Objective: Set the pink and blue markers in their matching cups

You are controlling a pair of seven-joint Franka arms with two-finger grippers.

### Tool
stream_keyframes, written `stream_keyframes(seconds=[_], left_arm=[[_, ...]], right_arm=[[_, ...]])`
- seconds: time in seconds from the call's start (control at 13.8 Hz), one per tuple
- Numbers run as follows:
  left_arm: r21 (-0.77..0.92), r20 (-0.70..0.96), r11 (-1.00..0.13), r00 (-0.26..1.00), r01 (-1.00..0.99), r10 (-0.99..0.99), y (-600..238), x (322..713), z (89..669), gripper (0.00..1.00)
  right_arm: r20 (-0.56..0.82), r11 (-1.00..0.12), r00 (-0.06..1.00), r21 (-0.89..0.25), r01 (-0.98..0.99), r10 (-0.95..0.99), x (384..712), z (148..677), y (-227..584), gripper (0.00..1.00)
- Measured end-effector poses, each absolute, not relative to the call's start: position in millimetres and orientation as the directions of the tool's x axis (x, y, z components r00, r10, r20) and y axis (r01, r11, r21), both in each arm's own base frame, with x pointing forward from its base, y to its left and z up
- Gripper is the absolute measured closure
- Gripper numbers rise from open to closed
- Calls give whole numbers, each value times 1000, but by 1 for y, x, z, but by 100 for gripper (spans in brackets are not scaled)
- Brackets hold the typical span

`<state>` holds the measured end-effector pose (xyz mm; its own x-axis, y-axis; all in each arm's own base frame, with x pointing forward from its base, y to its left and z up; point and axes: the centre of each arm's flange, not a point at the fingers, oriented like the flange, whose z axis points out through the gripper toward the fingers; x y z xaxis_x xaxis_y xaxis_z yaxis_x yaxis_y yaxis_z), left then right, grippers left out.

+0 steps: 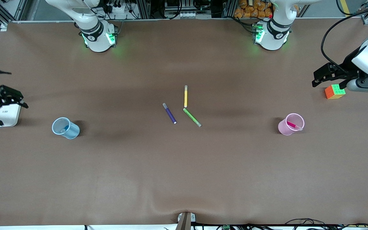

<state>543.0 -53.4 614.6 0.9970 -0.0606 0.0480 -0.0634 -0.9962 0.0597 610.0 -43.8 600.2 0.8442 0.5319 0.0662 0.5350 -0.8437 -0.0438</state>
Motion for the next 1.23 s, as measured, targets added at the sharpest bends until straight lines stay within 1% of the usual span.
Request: stream_keyframes(seconds=[0.22,0.36,0.51,0.65,0.94,1.23], left_arm=[[60,38,-997,998,-54,-52,-56,541,618,0],[60,40,-997,998,-54,-52,-58,540,622,0],[60,46,-997,998,-55,-52,-58,540,625,0],[60,47,-997,998,-55,-52,-58,540,626,0],[41,58,-998,997,-56,-53,-56,541,631,0],[37,55,-998,997,-59,-57,-57,541,631,0]], right_arm=[[52,-962,963,-57,269,266,582,618,-43,0],[5,-992,995,-74,104,104,566,618,-41,0],[-45,-997,999,-78,-18,-15,555,618,-42,0],[-58,-995,996,-77,-66,-62,547,623,-47,0],[-67,-993,994,-76,-90,-84,534,633,-56,0],[-72,-993,994,-75,-91,-86,531,634,-57,0]])
